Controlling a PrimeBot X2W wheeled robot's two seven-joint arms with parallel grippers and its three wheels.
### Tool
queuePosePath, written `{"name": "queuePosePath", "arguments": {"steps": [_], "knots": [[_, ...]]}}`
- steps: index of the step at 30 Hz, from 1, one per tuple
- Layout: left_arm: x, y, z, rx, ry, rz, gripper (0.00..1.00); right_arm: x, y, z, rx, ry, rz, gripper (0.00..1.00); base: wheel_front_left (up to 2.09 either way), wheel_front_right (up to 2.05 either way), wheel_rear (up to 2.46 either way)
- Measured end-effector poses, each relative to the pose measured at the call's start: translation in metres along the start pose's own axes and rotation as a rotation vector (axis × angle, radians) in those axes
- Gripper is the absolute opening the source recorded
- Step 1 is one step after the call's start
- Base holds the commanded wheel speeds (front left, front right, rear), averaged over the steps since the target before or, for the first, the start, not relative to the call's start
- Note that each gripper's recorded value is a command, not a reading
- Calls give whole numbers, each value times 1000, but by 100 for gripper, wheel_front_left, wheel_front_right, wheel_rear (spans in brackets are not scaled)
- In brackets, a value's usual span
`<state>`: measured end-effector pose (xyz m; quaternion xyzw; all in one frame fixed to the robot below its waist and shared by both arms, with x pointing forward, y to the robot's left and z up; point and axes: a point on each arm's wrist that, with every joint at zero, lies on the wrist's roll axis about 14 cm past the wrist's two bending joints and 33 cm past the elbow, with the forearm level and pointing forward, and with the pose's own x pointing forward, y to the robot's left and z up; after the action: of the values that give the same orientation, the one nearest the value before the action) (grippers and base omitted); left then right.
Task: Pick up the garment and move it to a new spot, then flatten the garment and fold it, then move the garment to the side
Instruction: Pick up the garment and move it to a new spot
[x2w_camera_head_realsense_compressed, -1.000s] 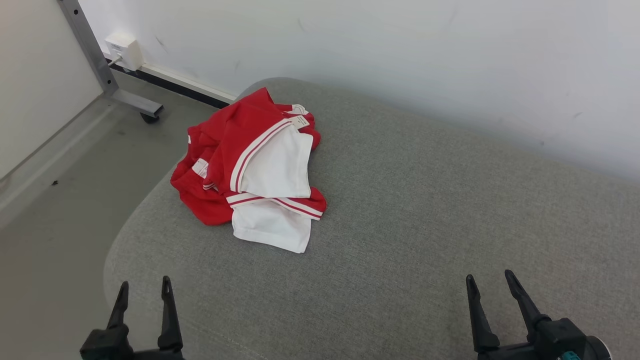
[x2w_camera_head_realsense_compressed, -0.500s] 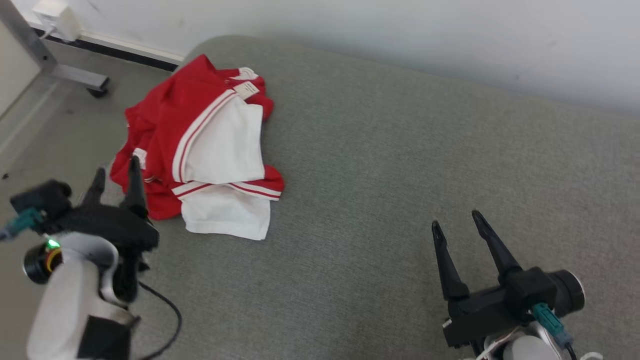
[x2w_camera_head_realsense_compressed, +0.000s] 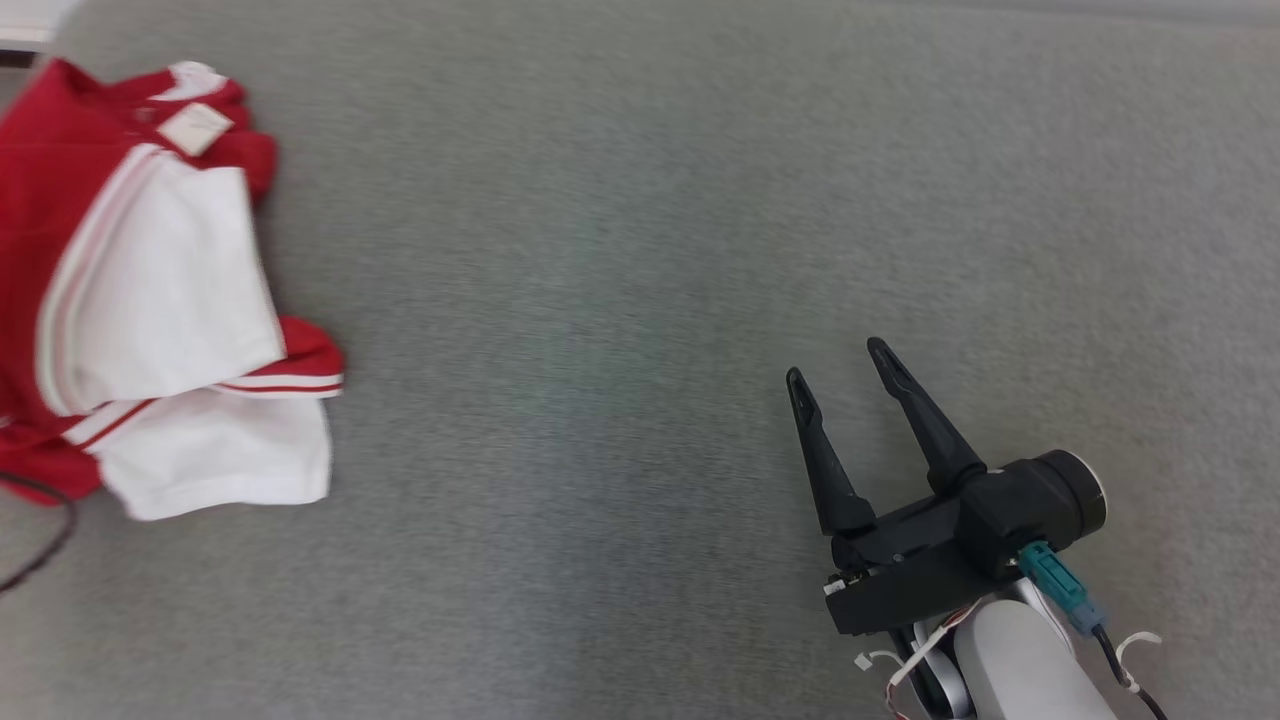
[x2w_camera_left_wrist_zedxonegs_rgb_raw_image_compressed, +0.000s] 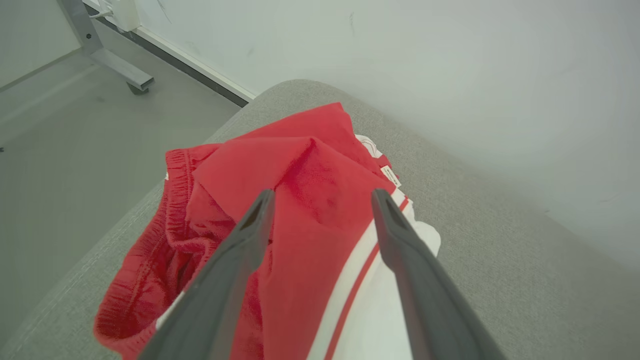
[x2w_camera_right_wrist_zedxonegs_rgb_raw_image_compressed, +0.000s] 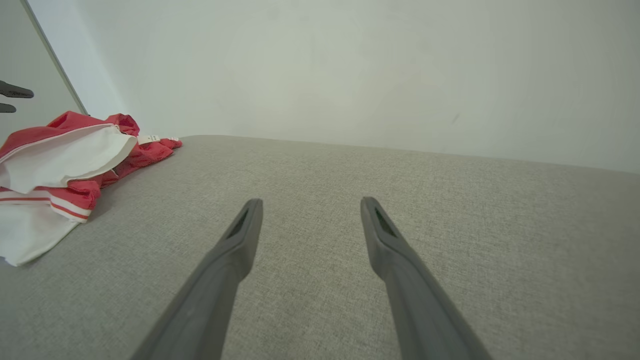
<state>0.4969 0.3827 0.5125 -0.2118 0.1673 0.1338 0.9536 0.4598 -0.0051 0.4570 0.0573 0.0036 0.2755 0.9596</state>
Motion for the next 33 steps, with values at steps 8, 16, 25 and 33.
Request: {"name": "queuePosePath", "arguments": {"steps": [8, 16, 25, 33], "knots": [[41, 3, -29, 55, 171, 84, 100, -16, -40, -14, 24, 28, -113, 100, 0, 0, 0], [54, 30, -56, 245, 300, 233, 100, -33, -64, -25, 24, 63, -188, 100, 0, 0, 0], [44, 16, -59, 257, 331, 198, 0, -38, -64, -16, 21, 47, -196, 100, 0, 0, 0], [29, -33, 5, 304, 131, 51, 0, -46, -59, 2, 22, 16, -204, 100, 0, 0, 0]]}}
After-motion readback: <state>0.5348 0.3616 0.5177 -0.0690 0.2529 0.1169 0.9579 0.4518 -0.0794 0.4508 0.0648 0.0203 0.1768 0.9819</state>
